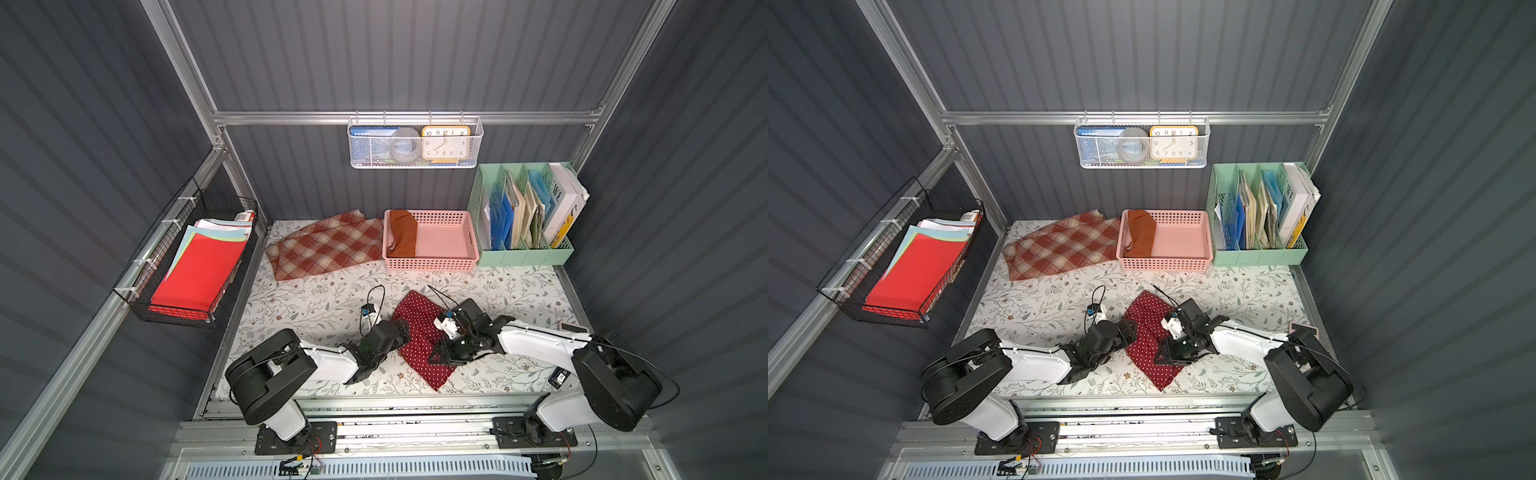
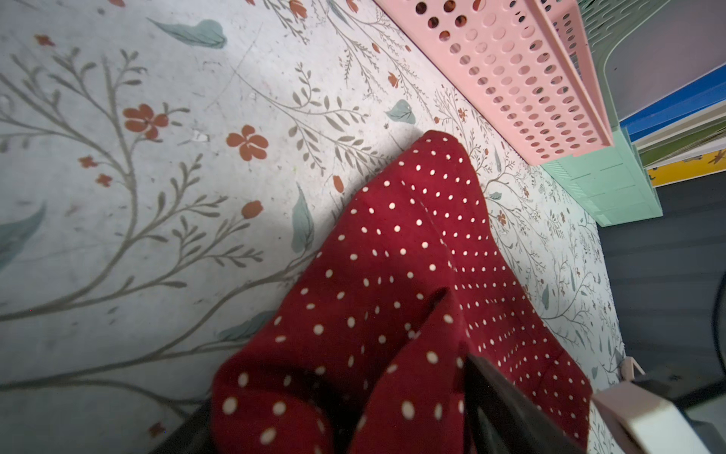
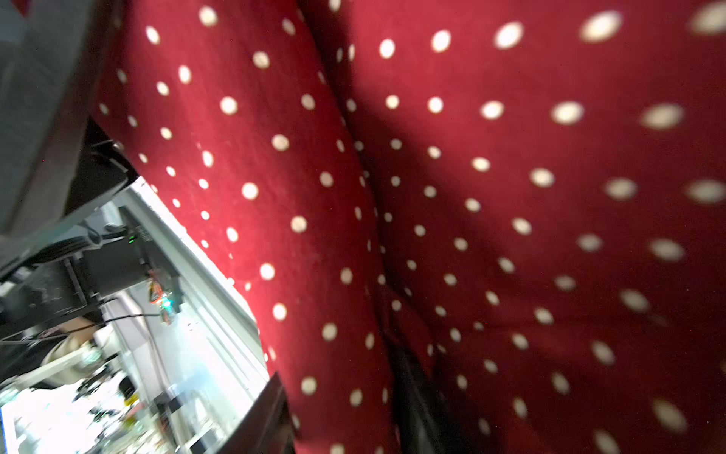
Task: Roll up the skirts
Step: Roll the skirt at the center of the board.
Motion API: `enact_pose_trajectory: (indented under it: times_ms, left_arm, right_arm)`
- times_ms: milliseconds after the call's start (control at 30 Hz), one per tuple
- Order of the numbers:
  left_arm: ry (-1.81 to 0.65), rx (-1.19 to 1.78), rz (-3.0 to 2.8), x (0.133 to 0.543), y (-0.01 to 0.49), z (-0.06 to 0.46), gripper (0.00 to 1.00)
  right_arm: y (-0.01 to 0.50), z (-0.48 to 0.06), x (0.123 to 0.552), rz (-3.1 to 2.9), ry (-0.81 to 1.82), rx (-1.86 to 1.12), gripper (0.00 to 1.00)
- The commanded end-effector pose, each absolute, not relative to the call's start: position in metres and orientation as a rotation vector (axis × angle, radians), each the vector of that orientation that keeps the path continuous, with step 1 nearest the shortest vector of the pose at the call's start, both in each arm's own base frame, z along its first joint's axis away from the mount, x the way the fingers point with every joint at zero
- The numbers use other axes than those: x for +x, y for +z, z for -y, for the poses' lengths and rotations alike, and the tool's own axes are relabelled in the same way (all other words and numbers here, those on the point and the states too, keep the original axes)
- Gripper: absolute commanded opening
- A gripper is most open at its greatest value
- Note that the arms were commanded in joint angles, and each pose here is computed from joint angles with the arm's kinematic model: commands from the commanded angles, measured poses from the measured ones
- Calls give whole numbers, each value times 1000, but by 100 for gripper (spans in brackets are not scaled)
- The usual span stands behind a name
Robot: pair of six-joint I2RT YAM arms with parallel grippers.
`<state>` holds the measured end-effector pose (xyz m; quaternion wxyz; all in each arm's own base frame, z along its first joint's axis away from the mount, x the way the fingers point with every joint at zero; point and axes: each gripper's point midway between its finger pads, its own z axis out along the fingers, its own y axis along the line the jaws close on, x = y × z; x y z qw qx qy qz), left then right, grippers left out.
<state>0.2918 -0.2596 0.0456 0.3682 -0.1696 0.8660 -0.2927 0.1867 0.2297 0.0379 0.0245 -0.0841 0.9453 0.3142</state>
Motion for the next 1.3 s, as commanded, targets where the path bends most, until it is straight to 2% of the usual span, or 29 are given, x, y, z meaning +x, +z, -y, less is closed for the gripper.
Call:
enact_pose_trajectory:
  times_ms: [0, 200, 300, 367, 533, 700, 900, 1067, 1233, 1267]
  left_arm:
    - [-704, -390, -2290, 286, 26, 261, 81]
    - [-772, -342, -2290, 285, 21, 274, 76]
    - [-844, -293, -2281, 282, 20, 285, 64]
    - [-888, -267, -2274, 280, 21, 290, 50]
    - [-878, -289, -2257, 274, 27, 279, 0]
    - [-696, -376, -2269, 261, 42, 258, 0]
    - [-443, -465, -2329, 239, 36, 245, 0]
    - [-381, -508, -2376, 232, 20, 239, 0]
    - [-384, -501, -2398, 230, 19, 241, 0]
    - [-392, -497, -2398, 231, 19, 242, 0]
  right_arm:
    - [27, -206, 182, -2995, 756, -255, 44]
    - [10, -210, 187, -3042, 695, -278, 42]
    - [6, -210, 192, -3052, 650, -301, 41]
    - [7, -207, 198, -3045, 599, -304, 41]
    - [10, -191, 211, -3036, 404, -316, 44]
    - [44, -181, 216, -2917, 246, -369, 50]
    - [94, -187, 195, -2761, 148, -500, 60]
    - [119, -206, 156, -2575, 101, -710, 65]
    - [122, -218, 120, -2435, -18, -877, 68]
    - [121, -223, 113, -2388, -33, -917, 71]
